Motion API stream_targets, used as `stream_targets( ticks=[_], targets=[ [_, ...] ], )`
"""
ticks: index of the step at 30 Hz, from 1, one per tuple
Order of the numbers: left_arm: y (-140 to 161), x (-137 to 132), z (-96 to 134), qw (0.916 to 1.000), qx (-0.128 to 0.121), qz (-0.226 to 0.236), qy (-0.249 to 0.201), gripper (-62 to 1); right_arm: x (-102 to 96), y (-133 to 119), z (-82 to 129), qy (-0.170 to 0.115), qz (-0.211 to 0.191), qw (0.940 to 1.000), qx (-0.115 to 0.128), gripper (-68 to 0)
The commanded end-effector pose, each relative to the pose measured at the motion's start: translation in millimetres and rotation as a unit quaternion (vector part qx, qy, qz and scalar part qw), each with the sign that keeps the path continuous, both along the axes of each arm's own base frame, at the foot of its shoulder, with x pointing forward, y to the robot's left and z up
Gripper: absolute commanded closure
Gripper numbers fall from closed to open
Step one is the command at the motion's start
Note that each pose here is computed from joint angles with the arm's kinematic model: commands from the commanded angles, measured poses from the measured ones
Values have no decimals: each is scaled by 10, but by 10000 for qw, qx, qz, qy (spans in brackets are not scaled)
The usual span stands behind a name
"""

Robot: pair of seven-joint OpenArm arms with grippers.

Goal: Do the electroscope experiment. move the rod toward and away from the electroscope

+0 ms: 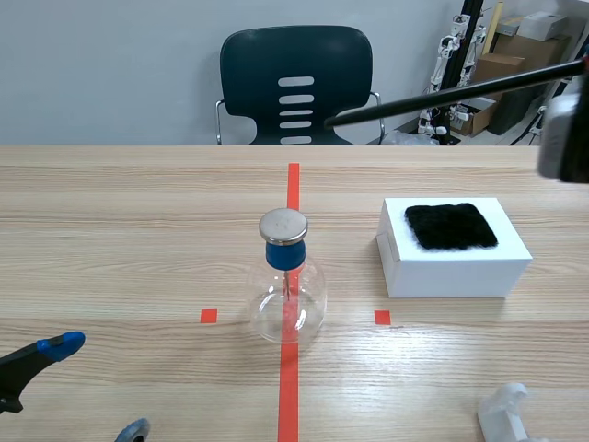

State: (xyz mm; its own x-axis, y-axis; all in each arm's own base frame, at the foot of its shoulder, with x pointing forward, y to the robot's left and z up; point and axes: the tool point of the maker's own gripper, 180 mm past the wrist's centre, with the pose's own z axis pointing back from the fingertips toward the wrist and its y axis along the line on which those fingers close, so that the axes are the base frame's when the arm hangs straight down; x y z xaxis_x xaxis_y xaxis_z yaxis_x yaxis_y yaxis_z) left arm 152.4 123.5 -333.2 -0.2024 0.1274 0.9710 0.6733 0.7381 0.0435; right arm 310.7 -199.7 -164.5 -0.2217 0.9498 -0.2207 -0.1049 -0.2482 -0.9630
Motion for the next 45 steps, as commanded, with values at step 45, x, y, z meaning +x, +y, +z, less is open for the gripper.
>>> stream_targets(
  ticks=[45],
  targets=[
    [25, 29, 75, 9999, -58, 7, -154, -623, -627, -1250, -184, 337, -679, 9886, 1304, -13]
  ],
)
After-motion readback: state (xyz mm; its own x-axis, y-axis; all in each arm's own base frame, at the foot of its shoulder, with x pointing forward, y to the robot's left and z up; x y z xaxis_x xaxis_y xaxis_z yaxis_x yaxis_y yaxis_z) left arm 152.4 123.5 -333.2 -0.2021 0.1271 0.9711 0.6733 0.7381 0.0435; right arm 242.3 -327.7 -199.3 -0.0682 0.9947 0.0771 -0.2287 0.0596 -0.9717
